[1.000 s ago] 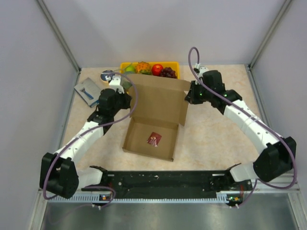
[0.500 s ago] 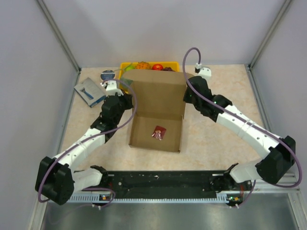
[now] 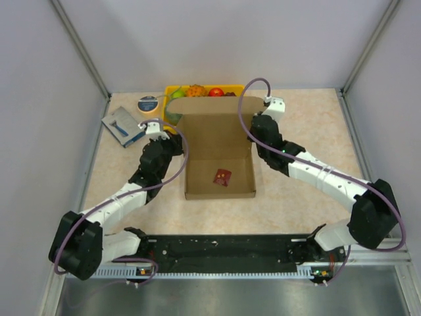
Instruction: Fold the paper box
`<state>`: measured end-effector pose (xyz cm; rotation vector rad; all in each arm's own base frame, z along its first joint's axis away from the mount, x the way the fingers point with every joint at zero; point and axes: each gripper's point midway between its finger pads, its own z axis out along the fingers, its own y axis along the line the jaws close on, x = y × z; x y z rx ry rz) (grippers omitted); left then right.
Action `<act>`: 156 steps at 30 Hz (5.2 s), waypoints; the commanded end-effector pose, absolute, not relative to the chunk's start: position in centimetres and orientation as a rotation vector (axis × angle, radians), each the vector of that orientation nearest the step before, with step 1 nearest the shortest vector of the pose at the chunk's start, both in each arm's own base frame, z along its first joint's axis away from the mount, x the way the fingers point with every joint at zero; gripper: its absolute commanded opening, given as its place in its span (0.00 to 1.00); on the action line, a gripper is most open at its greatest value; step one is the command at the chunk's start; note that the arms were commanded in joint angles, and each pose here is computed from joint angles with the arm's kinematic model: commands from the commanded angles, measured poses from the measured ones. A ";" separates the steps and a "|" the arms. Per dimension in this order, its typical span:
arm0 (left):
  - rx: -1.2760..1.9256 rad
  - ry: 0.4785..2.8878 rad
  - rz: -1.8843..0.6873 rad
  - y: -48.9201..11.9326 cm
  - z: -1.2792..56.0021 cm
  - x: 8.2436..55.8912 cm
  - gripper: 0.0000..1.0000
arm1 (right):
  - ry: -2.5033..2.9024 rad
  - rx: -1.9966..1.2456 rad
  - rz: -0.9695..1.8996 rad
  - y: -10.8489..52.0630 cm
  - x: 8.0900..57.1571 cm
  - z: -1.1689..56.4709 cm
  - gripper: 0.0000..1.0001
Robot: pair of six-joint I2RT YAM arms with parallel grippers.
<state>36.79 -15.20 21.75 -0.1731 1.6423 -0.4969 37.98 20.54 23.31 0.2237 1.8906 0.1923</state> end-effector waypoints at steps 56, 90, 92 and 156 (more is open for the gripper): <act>-0.386 1.779 -0.447 -12.9 8.0 25.9 0.00 | 2.376 -0.219 0.727 19.1 11.0 17.3 0.80; 0.141 1.884 -0.593 -15.3 36.9 20.1 0.81 | 2.445 -0.193 1.640 38.3 24.2 24.5 0.39; 0.193 1.952 -0.541 -17.0 36.4 22.9 0.82 | 2.471 -0.182 1.626 37.9 23.8 23.0 0.38; -0.162 2.552 -0.540 -13.2 4.8 23.7 0.36 | 2.435 -0.175 1.274 24.1 18.6 9.4 0.33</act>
